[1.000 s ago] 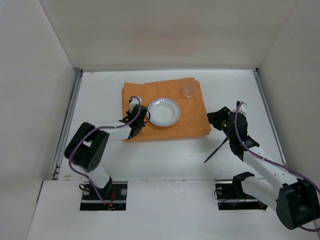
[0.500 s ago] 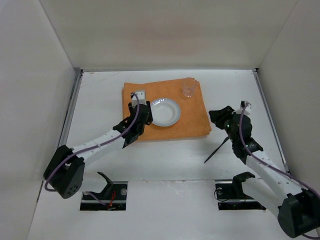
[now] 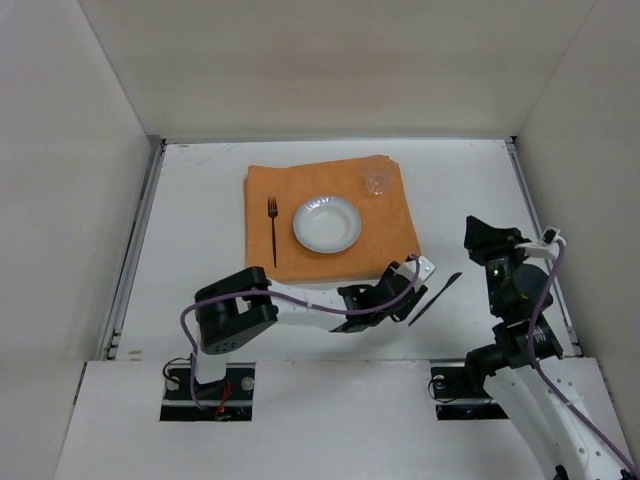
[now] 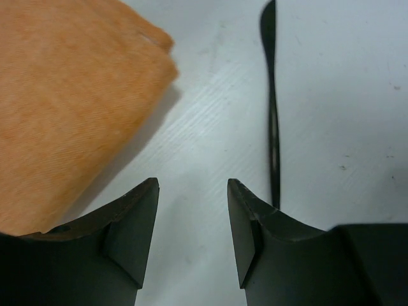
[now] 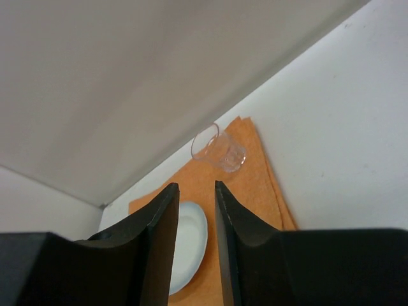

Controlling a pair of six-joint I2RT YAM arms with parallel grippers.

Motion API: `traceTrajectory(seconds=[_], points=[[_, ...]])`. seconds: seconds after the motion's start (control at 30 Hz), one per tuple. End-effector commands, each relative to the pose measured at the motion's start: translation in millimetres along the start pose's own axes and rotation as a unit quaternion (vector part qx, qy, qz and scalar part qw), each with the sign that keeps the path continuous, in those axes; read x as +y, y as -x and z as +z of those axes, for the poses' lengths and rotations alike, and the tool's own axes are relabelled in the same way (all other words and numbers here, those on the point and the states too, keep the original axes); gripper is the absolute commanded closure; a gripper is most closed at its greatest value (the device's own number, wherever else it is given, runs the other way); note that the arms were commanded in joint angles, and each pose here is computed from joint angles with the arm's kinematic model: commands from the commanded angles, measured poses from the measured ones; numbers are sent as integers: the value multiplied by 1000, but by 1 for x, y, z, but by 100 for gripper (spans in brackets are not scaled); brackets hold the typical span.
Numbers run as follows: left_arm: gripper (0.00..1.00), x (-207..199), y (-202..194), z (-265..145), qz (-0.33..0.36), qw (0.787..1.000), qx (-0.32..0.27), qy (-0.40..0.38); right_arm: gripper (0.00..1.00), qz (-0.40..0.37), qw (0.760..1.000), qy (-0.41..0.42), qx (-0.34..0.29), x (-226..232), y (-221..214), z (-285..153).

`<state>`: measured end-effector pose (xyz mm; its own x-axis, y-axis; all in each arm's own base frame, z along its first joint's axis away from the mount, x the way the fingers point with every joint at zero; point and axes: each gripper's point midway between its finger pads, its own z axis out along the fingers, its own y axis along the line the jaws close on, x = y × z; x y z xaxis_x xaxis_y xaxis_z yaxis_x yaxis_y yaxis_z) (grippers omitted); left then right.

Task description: Set the dinner table for one person

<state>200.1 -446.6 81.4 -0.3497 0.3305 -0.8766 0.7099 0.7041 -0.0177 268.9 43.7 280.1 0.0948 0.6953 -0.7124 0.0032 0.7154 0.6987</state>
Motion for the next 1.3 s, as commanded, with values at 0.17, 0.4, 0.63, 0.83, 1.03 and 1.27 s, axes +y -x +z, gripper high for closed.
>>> traceTrajectory(seconds=[0.17, 0.4, 0.63, 0.83, 1.03, 1.27], points=[[54, -49, 44, 30, 13, 997, -45, -60, 61, 10, 999, 3, -53, 15, 42, -17], [54, -75, 24, 36, 26, 996, -16, -86, 61, 2, 999, 4, -32, 17, 31, -11], [55, -82, 10, 41, 26, 996, 2, -84, 60, 1, 1000, 7, -30, 18, 30, -11], [57, -80, 0, 47, 29, 996, 11, -79, 60, 7, 999, 13, -36, 21, 36, -16], [61, -78, -17, 55, 28, 997, 30, -71, 60, 9, 999, 15, -36, 23, 37, -15], [73, -78, -30, 63, 29, 996, 46, -69, 60, 13, 999, 21, -33, 25, 35, -16]])
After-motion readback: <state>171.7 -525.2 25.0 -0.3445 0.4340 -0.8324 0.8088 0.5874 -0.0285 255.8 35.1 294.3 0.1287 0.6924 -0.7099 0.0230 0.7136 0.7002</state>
